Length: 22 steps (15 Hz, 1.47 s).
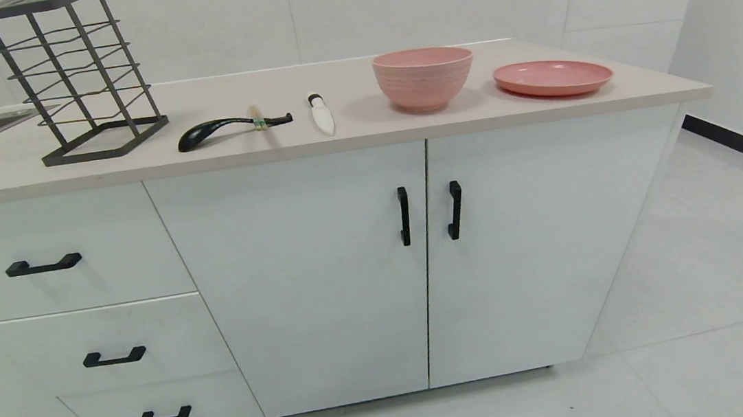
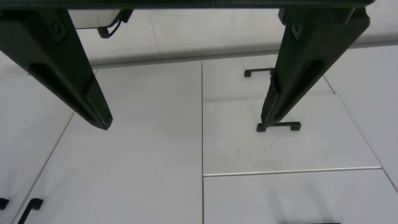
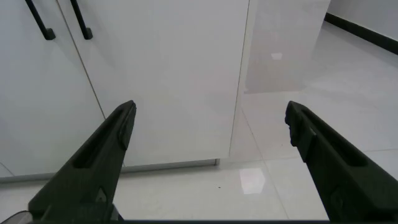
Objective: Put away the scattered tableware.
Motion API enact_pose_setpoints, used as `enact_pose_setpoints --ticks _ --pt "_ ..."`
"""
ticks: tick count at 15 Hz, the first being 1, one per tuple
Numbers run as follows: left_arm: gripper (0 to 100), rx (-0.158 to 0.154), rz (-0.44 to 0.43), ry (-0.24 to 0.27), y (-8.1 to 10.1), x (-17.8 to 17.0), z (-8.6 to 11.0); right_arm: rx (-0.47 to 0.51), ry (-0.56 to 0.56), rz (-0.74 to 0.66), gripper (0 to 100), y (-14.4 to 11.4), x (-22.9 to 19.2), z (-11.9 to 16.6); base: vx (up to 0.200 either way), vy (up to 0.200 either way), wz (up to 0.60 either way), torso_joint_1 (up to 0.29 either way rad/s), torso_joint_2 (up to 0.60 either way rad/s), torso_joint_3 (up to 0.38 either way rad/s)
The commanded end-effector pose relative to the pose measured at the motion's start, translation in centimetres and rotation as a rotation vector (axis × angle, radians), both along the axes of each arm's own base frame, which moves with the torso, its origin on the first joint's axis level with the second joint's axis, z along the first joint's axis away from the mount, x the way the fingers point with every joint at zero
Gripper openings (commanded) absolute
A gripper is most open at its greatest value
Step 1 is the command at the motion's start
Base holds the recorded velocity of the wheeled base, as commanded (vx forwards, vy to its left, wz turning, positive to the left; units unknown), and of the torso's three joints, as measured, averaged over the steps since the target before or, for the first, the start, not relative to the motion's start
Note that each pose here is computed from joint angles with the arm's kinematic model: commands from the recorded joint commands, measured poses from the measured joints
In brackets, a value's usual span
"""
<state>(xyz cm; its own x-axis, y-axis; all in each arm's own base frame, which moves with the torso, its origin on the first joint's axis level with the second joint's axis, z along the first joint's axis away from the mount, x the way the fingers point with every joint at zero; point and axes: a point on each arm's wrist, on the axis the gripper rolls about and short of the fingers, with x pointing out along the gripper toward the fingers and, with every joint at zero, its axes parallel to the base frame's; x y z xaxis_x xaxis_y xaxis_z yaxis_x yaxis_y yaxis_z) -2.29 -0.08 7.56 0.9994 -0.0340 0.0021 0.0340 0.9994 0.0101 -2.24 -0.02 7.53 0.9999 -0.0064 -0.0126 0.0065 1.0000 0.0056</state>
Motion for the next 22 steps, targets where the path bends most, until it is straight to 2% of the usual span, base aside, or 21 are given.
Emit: enact_pose_setpoints --ticks 1,3,4,5,6,7,8,11,12,15,17,19,21,22 --pt "100 0.008 0.005 0.002 0.0 0.0 0.0 -0.001 0.001 -0.001 100 0.0 0.0 0.0 0.000 0.000 0.00 0.000 0.00 0.000" --pt "100 0.008 0.005 0.002 0.0 0.0 0.0 -0.003 0.001 0.002 100 0.0 0.0 0.0 0.000 0.000 0.00 0.000 0.00 0.000" --pt "100 0.008 0.005 0.002 0.0 0.0 0.0 -0.010 -0.032 0.000 100 0.0 0.0 0.3 0.000 0.000 0.00 0.000 0.00 0.000" --pt "100 0.008 0.005 0.002 0.0 0.0 0.0 -0.010 -0.112 0.000 100 0.0 0.0 1.1 0.000 0.000 0.00 0.000 0.00 0.000" --pt "100 0.008 0.005 0.002 0.0 0.0 0.0 -0.010 -0.118 0.000 100 0.0 0.0 1.2 0.000 0.000 0.00 0.000 0.00 0.000" --pt "100 0.008 0.005 0.002 0.0 0.0 0.0 -0.006 -0.250 0.003 100 0.0 -0.3 2.6 0.000 0.000 0.00 0.000 0.00 0.000" --pt "100 0.008 0.003 0.002 0.0 0.0 0.0 -0.006 -0.252 0.020 100 0.1 -0.5 3.1 0.000 0.000 0.00 0.000 0.00 0.000" --pt "100 0.008 0.002 0.002 0.0 0.0 0.0 -0.016 -0.122 0.147 100 0.3 -0.2 6.6 0.000 0.000 0.00 0.000 0.00 0.000" --pt "100 0.008 0.002 0.002 0.0 0.0 0.0 -0.043 -0.044 0.213 100 0.4 0.9 8.3 0.000 0.000 0.00 0.000 0.00 0.000" --pt "100 0.008 0.003 0.002 0.0 0.0 0.0 -0.056 0.092 0.325 100 0.7 4.5 9.8 0.000 0.000 0.00 0.000 0.00 0.000" --pt "100 0.008 0.005 0.000 0.0 0.0 0.0 -0.074 0.121 0.385 100 1.2 7.2 10.5 0.000 0.000 0.00 0.000 0.00 0.000" --pt "100 0.008 0.003 0.002 0.0 0.0 0.0 -0.126 0.163 0.544 100 2.4 10.1 10.6 0.000 0.000 0.00 0.000 0.00 0.000" --pt "100 0.008 0.003 0.002 0.0 0.0 0.0 -0.132 0.175 0.569 100 2.6 10.8 10.6 0.000 0.000 0.00 0.000 0.00 0.000" --pt "100 0.008 0.003 0.002 0.0 0.0 0.0 -0.148 0.199 0.676 100 4.0 14.4 11.1 0.000 0.000 0.00 0.000 0.00 0.000"
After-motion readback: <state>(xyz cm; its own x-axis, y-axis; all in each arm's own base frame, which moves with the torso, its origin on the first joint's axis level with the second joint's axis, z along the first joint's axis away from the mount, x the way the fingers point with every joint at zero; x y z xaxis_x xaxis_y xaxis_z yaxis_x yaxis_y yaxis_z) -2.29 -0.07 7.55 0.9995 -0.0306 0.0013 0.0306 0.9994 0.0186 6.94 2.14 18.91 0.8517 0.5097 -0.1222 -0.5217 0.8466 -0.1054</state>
